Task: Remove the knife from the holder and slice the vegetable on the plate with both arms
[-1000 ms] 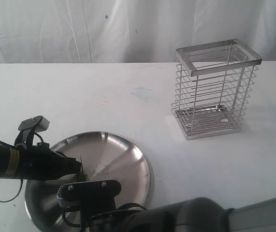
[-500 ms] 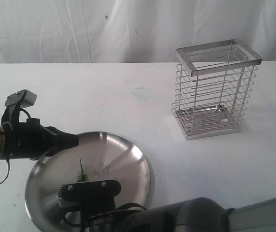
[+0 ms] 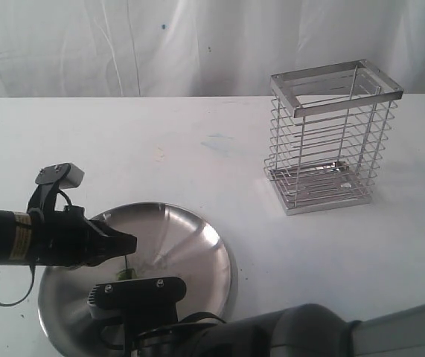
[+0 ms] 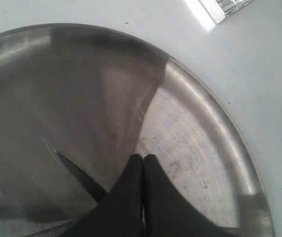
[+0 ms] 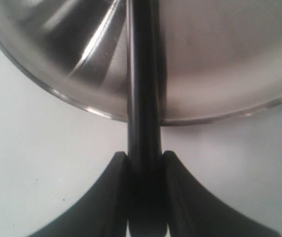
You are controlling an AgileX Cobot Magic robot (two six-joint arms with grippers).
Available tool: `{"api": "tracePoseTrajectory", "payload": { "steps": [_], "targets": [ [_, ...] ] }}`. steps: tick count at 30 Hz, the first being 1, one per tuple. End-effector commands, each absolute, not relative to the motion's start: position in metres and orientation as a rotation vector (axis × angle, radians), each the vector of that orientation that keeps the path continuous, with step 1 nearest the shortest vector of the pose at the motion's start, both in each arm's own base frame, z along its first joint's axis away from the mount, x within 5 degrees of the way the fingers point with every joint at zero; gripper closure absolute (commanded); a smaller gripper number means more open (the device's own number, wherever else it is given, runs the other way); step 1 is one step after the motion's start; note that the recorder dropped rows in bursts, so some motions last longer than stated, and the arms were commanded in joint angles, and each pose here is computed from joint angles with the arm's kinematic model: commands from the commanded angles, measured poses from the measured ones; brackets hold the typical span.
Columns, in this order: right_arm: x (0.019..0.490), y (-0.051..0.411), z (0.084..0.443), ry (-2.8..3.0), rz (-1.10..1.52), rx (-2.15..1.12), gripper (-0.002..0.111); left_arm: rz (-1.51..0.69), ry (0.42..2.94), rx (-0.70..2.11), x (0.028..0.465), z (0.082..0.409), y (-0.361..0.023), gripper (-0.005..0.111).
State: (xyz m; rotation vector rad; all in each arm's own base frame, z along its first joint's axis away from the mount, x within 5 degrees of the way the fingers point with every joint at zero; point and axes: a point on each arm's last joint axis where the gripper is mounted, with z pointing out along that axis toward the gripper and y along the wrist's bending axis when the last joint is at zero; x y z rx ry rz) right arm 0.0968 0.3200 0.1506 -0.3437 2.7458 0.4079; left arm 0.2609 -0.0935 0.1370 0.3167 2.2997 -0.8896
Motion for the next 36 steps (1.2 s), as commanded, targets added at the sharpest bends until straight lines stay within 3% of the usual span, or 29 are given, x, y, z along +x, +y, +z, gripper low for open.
{"api": "tracePoseTrajectory", "payload": {
  "steps": [1,20,36],
  "targets": [
    [0.097,0.320,0.152,2.739,0.401,-0.356,0.108,-0.807,2.358,0.286,0.261,0.128,-0.089,0.107],
    [0.096,0.320,0.152,2.742,0.401,-0.359,0.108,-0.749,2.507,0.246,0.259,0.098,-0.085,0.107],
    [0.087,0.311,0.143,2.880,0.273,-0.409,0.108,-0.750,2.501,0.184,0.262,0.098,-0.084,0.107]
  ]
}}
